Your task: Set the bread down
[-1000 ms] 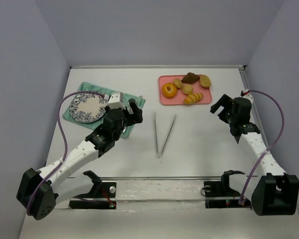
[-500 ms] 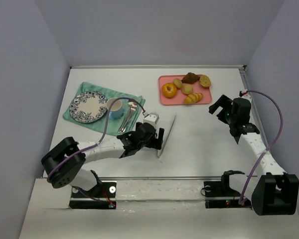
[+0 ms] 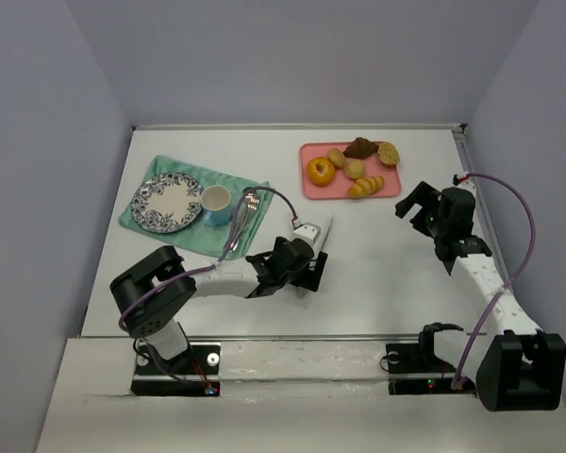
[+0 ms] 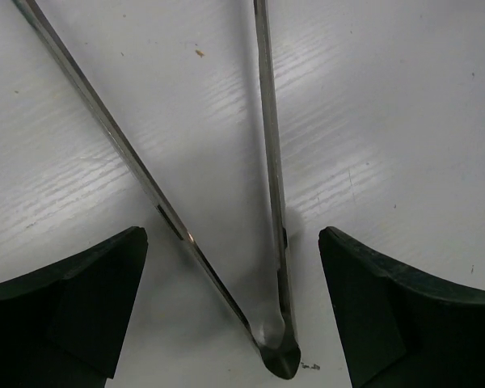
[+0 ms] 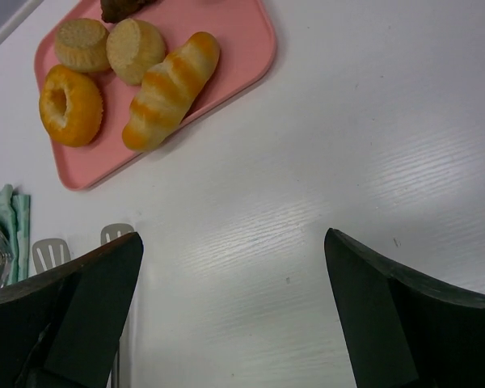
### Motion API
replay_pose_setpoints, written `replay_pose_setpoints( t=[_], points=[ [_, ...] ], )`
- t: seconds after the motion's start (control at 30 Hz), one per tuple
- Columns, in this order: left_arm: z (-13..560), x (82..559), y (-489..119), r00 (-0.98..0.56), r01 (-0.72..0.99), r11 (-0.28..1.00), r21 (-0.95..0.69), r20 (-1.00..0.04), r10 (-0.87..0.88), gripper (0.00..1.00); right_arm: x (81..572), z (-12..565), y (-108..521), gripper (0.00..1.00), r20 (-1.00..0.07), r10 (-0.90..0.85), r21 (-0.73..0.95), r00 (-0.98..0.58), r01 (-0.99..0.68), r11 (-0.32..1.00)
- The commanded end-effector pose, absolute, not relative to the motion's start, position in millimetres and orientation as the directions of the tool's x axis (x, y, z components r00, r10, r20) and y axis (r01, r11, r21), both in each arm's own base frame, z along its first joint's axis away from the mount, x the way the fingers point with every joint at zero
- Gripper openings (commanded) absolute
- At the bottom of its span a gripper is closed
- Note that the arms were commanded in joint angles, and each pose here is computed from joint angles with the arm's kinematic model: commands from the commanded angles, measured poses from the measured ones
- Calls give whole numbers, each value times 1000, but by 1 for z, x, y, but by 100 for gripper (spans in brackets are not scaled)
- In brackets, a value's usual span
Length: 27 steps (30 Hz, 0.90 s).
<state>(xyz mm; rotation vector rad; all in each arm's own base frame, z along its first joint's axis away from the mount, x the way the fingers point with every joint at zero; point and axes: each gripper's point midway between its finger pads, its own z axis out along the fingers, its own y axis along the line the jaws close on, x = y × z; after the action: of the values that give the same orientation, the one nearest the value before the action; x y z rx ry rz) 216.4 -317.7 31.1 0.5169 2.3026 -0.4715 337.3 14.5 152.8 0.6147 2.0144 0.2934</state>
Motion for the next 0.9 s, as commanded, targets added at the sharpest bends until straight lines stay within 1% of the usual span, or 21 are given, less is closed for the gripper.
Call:
replay_pose_setpoints(
  t=[0.0, 0.03, 0.07, 0.23, 0.3, 0.47, 0.5, 0.53, 0.57, 0.63, 0.67, 0.73, 0.77, 0.87],
  points=[
    [39, 241, -316, -638, 402, 909, -114, -746, 189, 99, 343, 173, 14, 100, -782, 522, 456, -340, 258, 852],
    [41, 247, -317, -635, 384, 918, -99, -750, 185, 99, 343, 175, 14, 100, -785, 522, 457, -335, 256, 852],
    [31, 249, -310, -644, 361, 931, -55, -737, 206, 99, 342, 175, 14, 100, -786, 521, 456, -334, 257, 852],
    [18, 253, -321, -658, 372, 927, -40, -716, 233, 99, 341, 177, 12, 100, -791, 519, 454, -323, 259, 853],
    [8, 255, -317, -663, 358, 934, -8, -706, 248, 99, 340, 177, 11, 100, -793, 518, 452, -321, 260, 853],
    [7, 261, -318, -652, 347, 938, 19, -714, 256, 98, 340, 177, 12, 100, -792, 518, 452, -324, 259, 854],
    [7, 261, -317, -651, 348, 937, 23, -713, 260, 96, 340, 177, 12, 100, -792, 518, 452, -324, 259, 854],
    [8, 261, -317, -649, 349, 937, 25, -715, 260, 92, 340, 176, 12, 100, -792, 518, 451, -324, 261, 853],
    [11, 262, -315, -645, 342, 939, 26, -720, 255, 75, 340, 177, 11, 100, -793, 518, 452, -321, 260, 853],
    [14, 261, -311, -643, 336, 941, 29, -724, 252, 65, 339, 179, 11, 100, -795, 519, 454, -315, 259, 853],
    [16, 261, -310, -640, 331, 943, 28, -727, 246, 56, 339, 178, 11, 100, -795, 518, 452, -316, 259, 853],
    [31, 263, -308, -623, 321, 947, 16, -749, 224, 51, 339, 180, 11, 100, -796, 518, 453, -313, 257, 853],
    [43, 264, -306, -606, 313, 950, 15, -767, 212, 47, 338, 179, 11, 99, -796, 518, 453, -313, 257, 853],
    [64, 265, -301, -567, 307, 952, 21, -799, 200, 44, 338, 180, 11, 99, -797, 518, 454, -312, 257, 853]
  ],
)
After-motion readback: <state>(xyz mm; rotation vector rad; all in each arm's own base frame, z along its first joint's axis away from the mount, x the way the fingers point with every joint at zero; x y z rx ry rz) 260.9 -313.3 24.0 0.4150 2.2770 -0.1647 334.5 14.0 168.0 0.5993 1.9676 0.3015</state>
